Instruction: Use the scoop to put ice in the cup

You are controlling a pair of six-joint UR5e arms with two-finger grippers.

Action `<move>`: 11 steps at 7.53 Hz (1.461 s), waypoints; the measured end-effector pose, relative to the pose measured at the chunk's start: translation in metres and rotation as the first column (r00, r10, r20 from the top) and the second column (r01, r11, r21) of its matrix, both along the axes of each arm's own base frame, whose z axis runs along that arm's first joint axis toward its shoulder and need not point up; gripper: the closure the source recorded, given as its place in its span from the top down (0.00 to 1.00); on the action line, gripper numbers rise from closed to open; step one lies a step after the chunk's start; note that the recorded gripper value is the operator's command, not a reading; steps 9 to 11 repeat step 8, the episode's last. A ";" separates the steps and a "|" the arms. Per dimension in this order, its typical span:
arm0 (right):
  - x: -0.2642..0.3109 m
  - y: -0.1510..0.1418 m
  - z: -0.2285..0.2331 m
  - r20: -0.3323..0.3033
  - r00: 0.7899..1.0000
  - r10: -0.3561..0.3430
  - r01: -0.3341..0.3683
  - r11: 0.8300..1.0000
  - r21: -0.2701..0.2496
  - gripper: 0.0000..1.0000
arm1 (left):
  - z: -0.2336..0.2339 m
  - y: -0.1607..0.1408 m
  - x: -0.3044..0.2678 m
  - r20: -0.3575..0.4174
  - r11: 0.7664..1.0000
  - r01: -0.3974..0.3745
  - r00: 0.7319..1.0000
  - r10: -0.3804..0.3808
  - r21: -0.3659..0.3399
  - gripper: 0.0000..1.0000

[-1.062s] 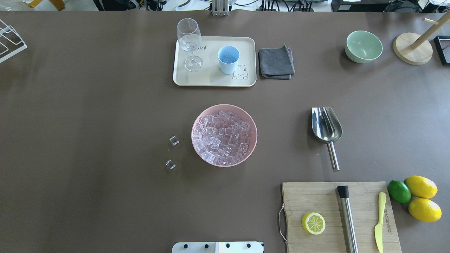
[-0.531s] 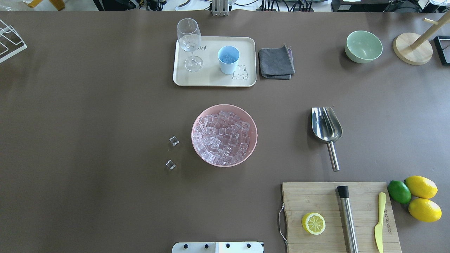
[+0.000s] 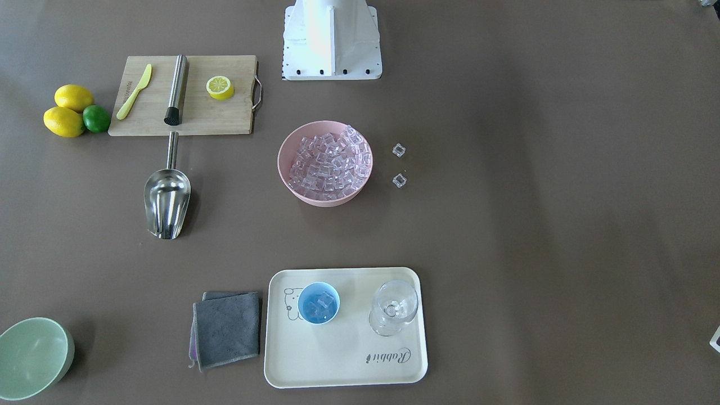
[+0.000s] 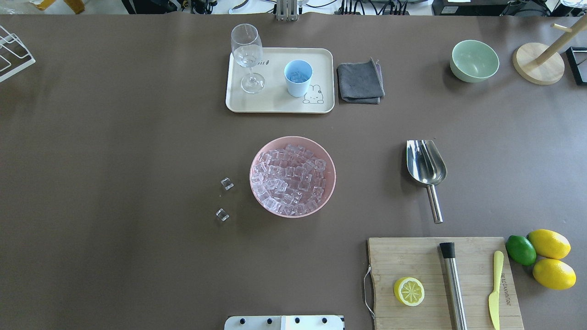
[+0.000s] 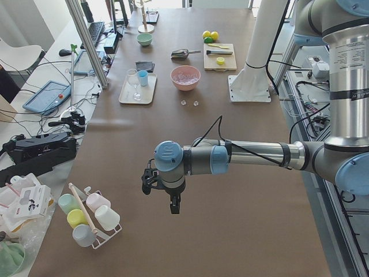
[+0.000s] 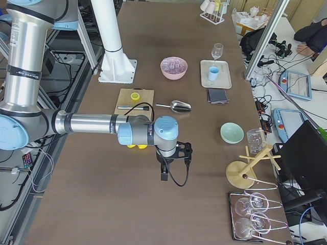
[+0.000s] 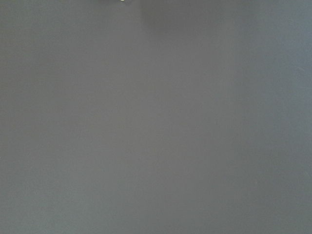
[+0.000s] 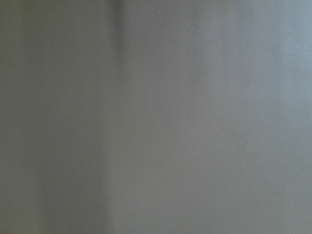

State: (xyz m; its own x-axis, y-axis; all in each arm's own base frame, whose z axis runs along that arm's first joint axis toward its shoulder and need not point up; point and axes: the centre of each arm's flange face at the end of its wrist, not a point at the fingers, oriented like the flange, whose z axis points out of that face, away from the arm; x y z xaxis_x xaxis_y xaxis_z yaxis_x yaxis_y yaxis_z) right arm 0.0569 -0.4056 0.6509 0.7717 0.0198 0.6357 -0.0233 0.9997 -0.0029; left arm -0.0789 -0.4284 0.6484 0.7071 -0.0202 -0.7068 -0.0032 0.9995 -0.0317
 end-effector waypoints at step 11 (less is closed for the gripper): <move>-0.003 0.000 0.004 0.028 1.000 -0.004 0.004 1.000 -0.013 1.00 | -0.001 -0.001 0.002 0.000 1.000 -0.004 1.000 0.004 0.002 0.99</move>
